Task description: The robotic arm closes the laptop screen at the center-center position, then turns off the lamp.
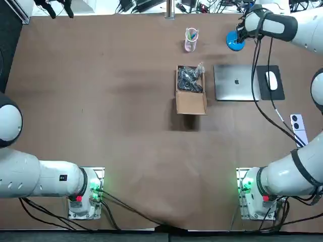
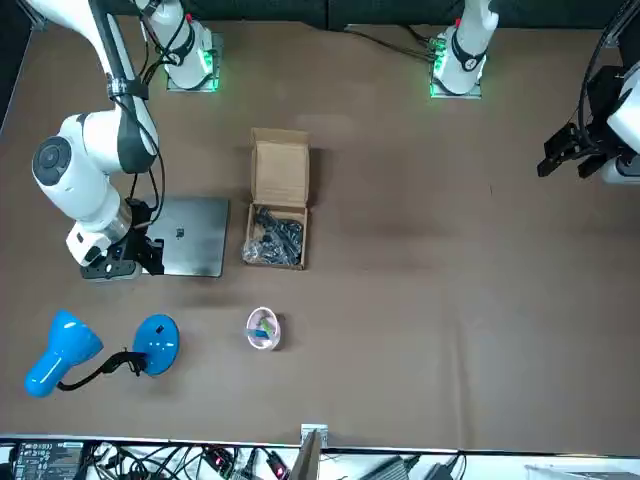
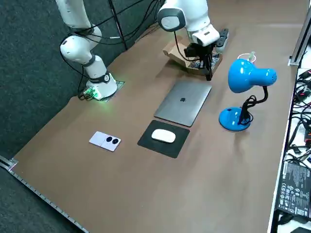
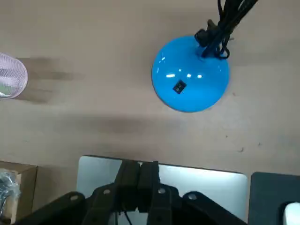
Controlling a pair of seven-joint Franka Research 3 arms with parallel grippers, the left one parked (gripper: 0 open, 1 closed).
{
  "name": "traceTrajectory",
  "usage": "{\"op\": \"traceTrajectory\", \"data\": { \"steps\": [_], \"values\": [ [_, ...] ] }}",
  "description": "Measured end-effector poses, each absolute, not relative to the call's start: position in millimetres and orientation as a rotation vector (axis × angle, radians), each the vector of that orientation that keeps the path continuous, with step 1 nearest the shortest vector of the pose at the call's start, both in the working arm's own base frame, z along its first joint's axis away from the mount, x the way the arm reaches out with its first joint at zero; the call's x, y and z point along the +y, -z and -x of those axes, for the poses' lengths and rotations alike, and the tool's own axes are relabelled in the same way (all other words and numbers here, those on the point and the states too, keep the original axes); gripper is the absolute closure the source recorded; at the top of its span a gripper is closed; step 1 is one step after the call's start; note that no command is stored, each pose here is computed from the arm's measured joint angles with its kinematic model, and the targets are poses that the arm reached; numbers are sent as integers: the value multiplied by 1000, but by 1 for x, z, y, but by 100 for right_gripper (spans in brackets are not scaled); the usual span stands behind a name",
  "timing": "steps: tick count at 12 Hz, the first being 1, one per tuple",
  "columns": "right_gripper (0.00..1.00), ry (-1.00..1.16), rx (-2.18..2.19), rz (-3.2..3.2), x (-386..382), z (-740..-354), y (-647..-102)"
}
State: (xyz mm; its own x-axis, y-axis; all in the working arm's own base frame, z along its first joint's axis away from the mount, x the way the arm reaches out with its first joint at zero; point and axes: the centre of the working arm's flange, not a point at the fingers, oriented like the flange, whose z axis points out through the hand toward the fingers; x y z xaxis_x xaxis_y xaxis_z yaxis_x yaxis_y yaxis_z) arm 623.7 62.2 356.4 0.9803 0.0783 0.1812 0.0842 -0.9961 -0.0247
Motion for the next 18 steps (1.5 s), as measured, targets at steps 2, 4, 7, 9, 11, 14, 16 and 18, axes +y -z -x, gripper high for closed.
{"op": "traceTrajectory", "data": {
  "steps": [2, 4, 7, 9, 11, 14, 16, 18],
  "values": [
    [98, 290, -142, 3099, 64, -625, -359],
    [98, 290, -147, 3099, 66, -625, -359],
    [98, 295, -149, 3096, 69, -630, -357],
    [98, 307, -148, 3112, 71, -639, -355],
    [98, 318, -127, 3139, 74, -647, -351],
    [98, 324, -96, 3169, 88, -654, -346],
    [98, 320, -61, 3224, 107, -660, -343],
    [98, 319, -56, 3256, 115, -667, -342]
  ]
}}
